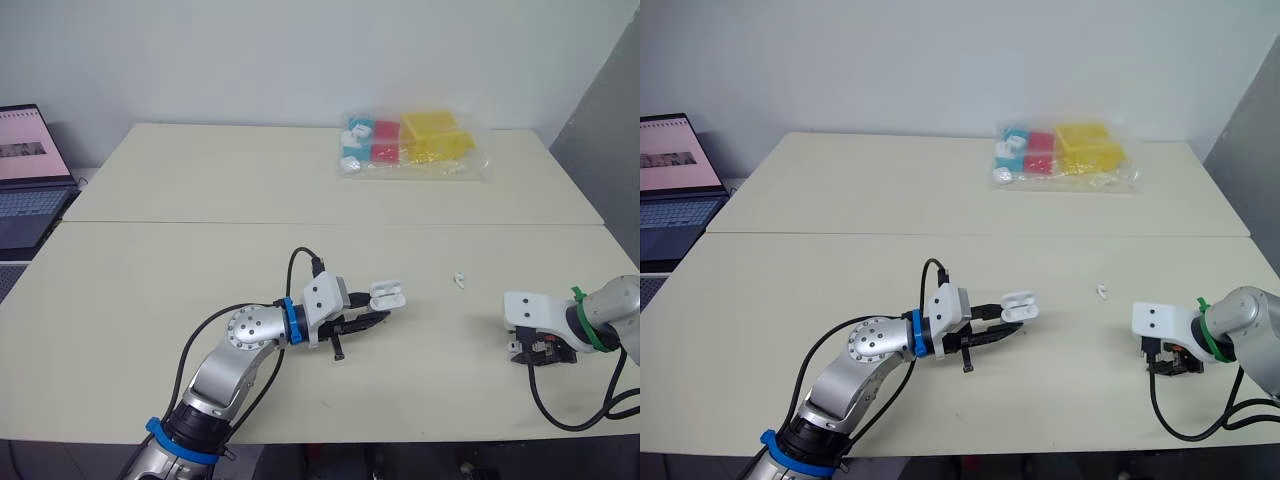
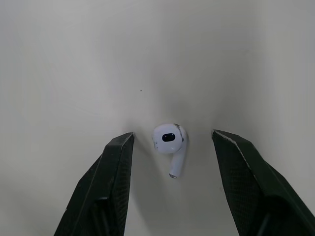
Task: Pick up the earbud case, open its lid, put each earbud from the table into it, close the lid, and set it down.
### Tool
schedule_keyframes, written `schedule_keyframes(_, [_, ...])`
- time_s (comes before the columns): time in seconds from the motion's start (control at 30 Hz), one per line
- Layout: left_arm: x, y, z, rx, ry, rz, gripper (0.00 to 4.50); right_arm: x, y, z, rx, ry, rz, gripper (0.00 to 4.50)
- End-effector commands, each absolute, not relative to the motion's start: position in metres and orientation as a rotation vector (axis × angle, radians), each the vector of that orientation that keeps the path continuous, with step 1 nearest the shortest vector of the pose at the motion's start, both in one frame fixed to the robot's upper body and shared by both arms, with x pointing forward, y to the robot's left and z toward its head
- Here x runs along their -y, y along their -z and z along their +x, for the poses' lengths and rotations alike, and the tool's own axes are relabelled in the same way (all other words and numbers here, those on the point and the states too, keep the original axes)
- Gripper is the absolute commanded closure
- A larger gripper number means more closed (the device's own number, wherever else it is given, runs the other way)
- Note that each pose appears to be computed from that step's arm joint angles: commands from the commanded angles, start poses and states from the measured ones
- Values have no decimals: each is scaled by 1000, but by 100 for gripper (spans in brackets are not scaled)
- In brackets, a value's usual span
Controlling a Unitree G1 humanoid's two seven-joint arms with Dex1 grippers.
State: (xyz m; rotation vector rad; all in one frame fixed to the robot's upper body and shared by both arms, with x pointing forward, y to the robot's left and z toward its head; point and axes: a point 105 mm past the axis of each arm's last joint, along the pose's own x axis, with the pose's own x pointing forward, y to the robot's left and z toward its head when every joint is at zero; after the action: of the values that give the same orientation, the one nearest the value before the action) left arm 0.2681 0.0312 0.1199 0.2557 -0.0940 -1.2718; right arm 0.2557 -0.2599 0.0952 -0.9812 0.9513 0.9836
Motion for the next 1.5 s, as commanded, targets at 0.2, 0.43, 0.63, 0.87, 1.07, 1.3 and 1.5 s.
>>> schedule_keyframes(0.2, [-28,-132,265,151,1280,267,371,253,-92,256,-951,-1015,-975,357])
schedule_keyframes(0.43, [-28,-133,268,154,1288,274,371,249,-108,260,-886,-1013,-981,411])
schedule_keyframes(0.63, [-31,-144,279,174,1247,212,371,207,-169,260,-559,-1084,-891,411])
schedule_keyframes(0.87, [-32,-162,294,182,1177,99,371,139,-232,247,-51,-1133,-546,411])
schedule_keyframes(1.07, [-35,-171,297,168,1168,52,371,97,-244,255,237,-1037,-348,411])
schedule_keyframes(1.3, [-36,-179,296,185,1190,73,371,84,-235,270,271,-983,-208,411])
schedule_keyframes(1.5, [-35,-182,296,192,1190,69,371,84,-230,276,263,-973,-210,411])
